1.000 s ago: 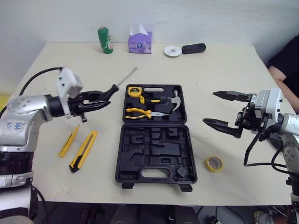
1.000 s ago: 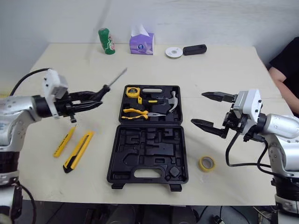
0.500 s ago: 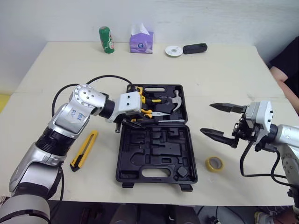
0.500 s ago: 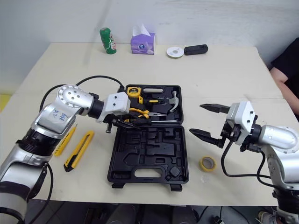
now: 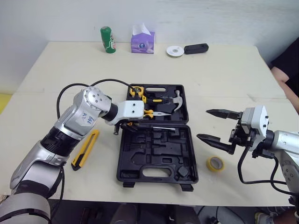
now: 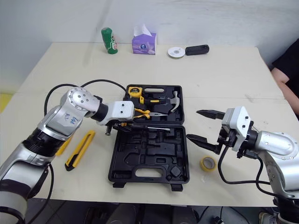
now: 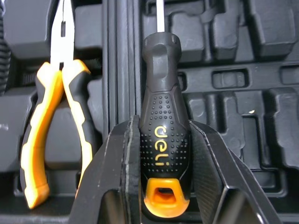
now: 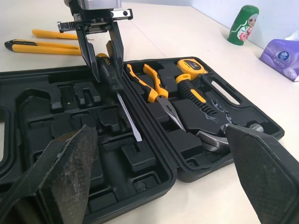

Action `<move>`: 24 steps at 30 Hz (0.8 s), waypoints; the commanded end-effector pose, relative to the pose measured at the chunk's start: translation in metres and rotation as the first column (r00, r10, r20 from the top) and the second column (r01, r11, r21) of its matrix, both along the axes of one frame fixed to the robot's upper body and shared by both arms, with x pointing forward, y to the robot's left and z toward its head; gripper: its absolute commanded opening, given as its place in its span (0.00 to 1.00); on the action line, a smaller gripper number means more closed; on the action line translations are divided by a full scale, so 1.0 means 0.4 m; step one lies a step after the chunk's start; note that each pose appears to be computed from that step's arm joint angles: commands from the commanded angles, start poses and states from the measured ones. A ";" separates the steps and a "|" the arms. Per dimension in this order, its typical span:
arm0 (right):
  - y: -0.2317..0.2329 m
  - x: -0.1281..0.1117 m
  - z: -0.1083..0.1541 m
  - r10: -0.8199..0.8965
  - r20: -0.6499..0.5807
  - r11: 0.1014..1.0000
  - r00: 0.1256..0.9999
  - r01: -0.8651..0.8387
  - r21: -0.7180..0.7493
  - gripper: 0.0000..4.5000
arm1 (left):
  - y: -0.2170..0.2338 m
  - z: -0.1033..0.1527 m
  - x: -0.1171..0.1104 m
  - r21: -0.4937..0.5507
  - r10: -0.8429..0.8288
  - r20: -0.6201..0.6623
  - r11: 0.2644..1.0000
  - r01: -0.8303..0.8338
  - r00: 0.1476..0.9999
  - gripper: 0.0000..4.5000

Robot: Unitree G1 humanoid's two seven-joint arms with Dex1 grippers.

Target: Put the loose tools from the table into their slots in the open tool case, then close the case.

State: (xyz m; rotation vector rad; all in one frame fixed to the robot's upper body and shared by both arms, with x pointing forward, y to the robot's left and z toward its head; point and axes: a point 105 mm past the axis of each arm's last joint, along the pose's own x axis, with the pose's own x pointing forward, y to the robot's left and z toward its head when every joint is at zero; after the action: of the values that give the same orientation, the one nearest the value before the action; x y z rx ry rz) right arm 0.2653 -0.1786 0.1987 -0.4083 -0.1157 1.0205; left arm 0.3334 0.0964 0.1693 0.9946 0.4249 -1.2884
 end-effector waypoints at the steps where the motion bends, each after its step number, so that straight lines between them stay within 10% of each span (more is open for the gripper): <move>1: 0.002 -0.008 0.025 0.000 0.053 1.000 0.999 0.001 -0.012 1.00 | -0.004 0.024 -0.010 -0.004 -0.016 0.038 1.000 0.016 0.999 0.23; 24: 0.014 -0.014 0.004 -0.016 0.045 1.000 0.999 0.015 0.012 1.00 | 0.008 0.011 -0.006 0.081 0.016 0.031 0.997 -0.019 0.999 0.23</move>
State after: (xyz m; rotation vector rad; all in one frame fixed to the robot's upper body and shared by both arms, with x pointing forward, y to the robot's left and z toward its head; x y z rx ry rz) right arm 0.2645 -0.1777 0.1927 -0.3983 -0.1153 0.9842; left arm 0.3316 0.0994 0.1642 1.0475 0.4956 -1.2585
